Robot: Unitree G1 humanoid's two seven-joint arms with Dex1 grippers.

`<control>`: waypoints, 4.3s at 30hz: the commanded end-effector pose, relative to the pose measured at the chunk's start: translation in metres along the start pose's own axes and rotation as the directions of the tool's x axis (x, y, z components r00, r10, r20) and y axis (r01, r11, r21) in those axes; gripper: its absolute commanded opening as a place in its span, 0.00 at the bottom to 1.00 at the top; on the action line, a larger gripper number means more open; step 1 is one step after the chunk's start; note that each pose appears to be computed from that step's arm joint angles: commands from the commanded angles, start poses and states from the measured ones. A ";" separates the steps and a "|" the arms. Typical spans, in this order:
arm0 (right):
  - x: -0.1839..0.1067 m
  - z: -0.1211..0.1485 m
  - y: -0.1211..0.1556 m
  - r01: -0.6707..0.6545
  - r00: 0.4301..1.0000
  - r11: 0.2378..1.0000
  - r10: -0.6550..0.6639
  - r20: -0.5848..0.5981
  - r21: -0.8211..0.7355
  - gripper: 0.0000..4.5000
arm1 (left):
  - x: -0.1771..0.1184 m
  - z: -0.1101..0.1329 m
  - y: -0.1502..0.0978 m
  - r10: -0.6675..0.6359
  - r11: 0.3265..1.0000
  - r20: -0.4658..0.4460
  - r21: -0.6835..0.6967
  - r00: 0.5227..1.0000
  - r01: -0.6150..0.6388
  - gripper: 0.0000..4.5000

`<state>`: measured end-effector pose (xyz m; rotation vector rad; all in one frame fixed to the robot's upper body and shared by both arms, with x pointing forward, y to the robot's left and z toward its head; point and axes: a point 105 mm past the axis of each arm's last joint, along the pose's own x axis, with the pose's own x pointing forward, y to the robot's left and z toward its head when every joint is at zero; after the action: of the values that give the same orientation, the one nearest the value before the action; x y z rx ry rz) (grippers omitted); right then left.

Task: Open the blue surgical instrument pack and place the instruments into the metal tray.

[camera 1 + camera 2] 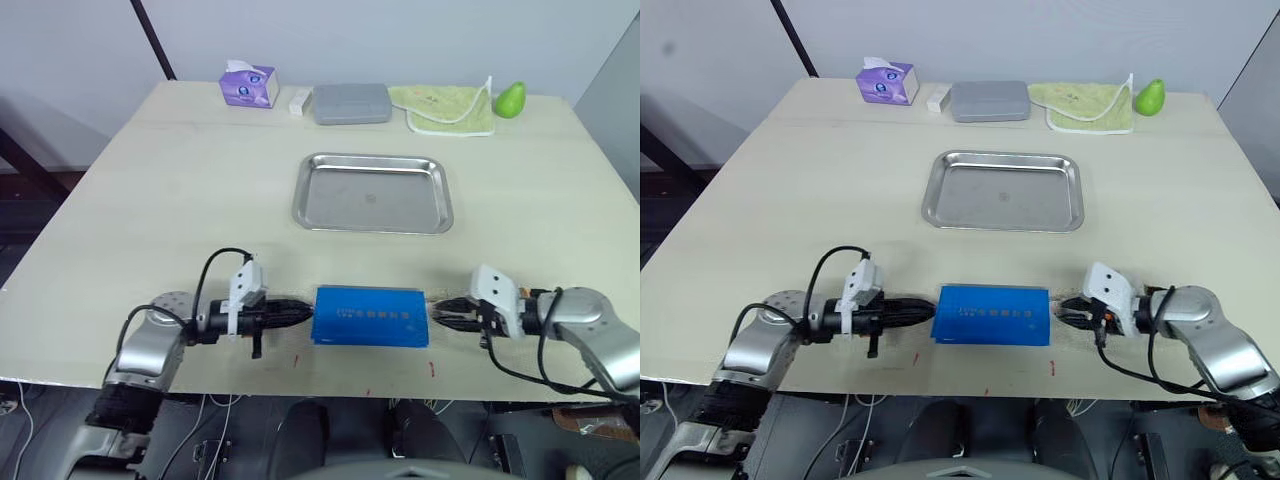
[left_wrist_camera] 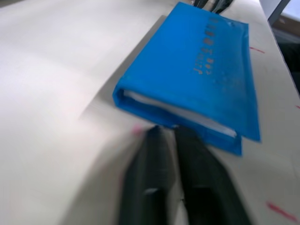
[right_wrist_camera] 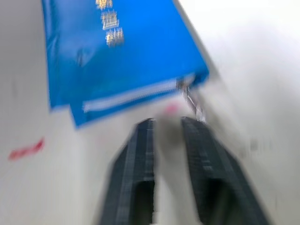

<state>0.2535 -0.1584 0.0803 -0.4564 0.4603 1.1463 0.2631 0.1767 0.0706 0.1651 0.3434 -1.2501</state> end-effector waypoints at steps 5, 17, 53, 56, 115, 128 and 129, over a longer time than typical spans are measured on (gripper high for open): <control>-0.054 0.005 0.010 0.097 0.990 0.994 -0.101 0.097 0.048 0.92 | -0.054 -0.007 0.003 0.107 0.991 0.020 -0.077 0.994 -0.105 0.74; -0.083 0.025 0.056 0.069 0.976 0.998 -0.068 0.208 0.003 1.00 | -0.087 0.021 -0.013 0.153 0.984 0.182 -0.120 0.971 -0.132 0.97; 0.024 0.036 0.043 0.100 0.968 0.933 -0.011 0.252 -0.345 1.00 | -0.049 0.068 -0.053 -0.210 0.951 0.179 0.264 0.961 0.158 0.97; 0.025 0.032 0.042 0.103 0.969 0.934 -0.017 0.247 -0.342 1.00 | -0.048 0.066 -0.052 -0.212 0.952 0.179 0.259 0.961 0.162 0.97; 0.003 0.070 -0.039 -0.230 0.961 0.973 0.228 0.158 -0.008 0.03 | -0.021 0.071 0.011 -0.094 0.979 0.254 0.200 0.963 0.043 1.00; 0.003 0.077 -0.033 -0.246 0.955 0.969 0.245 0.167 -0.019 0.00 | 0.036 0.083 0.026 -0.258 0.960 0.272 0.182 0.927 0.214 0.71; 0.004 0.077 -0.032 -0.246 0.955 0.969 0.246 0.168 -0.018 0.00 | 0.038 0.083 0.025 -0.265 0.957 0.265 0.189 0.927 0.220 0.63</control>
<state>0.2971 -0.1270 0.1439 -0.2877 0.3814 1.3992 0.3113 0.1272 0.1306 0.0341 0.0272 -1.4994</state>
